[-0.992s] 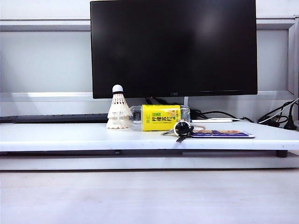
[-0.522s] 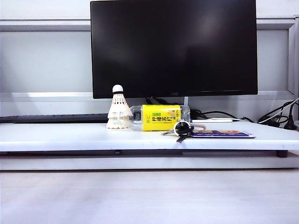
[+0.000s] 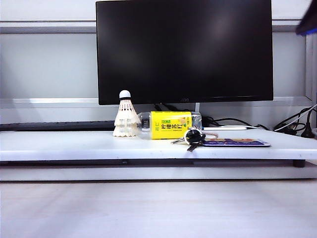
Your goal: Stack the badminton balls on the table vertically.
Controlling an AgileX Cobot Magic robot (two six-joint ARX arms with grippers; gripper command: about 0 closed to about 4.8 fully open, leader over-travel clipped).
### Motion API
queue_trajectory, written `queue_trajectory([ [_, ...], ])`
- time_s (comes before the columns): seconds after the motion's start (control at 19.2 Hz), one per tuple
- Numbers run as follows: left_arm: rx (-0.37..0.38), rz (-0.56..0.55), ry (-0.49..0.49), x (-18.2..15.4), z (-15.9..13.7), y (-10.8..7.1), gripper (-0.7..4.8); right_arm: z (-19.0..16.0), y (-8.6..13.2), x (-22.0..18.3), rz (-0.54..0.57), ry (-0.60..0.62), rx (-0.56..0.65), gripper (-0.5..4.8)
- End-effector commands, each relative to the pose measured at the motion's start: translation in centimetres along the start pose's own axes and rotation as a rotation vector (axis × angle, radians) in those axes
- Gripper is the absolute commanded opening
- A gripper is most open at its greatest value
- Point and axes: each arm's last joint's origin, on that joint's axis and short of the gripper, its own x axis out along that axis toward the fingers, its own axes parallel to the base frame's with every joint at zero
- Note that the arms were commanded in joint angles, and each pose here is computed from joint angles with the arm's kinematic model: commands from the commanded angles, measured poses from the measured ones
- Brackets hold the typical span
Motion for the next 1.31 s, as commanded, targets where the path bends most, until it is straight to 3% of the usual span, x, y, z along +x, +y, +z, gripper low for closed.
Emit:
queue_trajectory([
  [0.05,-0.013,0.015,-0.019,0.0,0.2,0.0,0.74,-1.4,-0.2,-0.3,-0.008,-0.011,0.048,0.40],
  [0.26,-0.066,0.040,-0.011,0.1,-0.5,0.1,0.74,-2.8,-0.3,0.0,-0.010,0.036,0.040,0.40],
  [0.42,-0.131,0.102,0.005,-0.1,-3.1,0.2,0.56,-4.0,-0.4,0.2,-0.017,0.078,0.037,0.40],
  [0.68,-0.171,0.136,-0.035,-0.9,-4.2,0.0,0.50,-5.6,-0.6,0.5,-0.027,0.124,0.029,0.40],
  [0.94,-0.240,0.151,0.016,-0.4,-6.2,0.3,0.50,-6.6,-0.7,0.6,-0.047,0.154,0.022,0.41],
  [1.1,-0.264,0.161,0.041,0.0,-7.7,0.5,0.49,-6.6,-0.7,0.6,-0.042,0.134,0.004,0.40],
  [1.31,-0.263,0.160,0.040,0.4,-8.8,0.6,0.48,-7.6,-0.7,1.1,-0.018,-0.011,0.020,0.38],
])
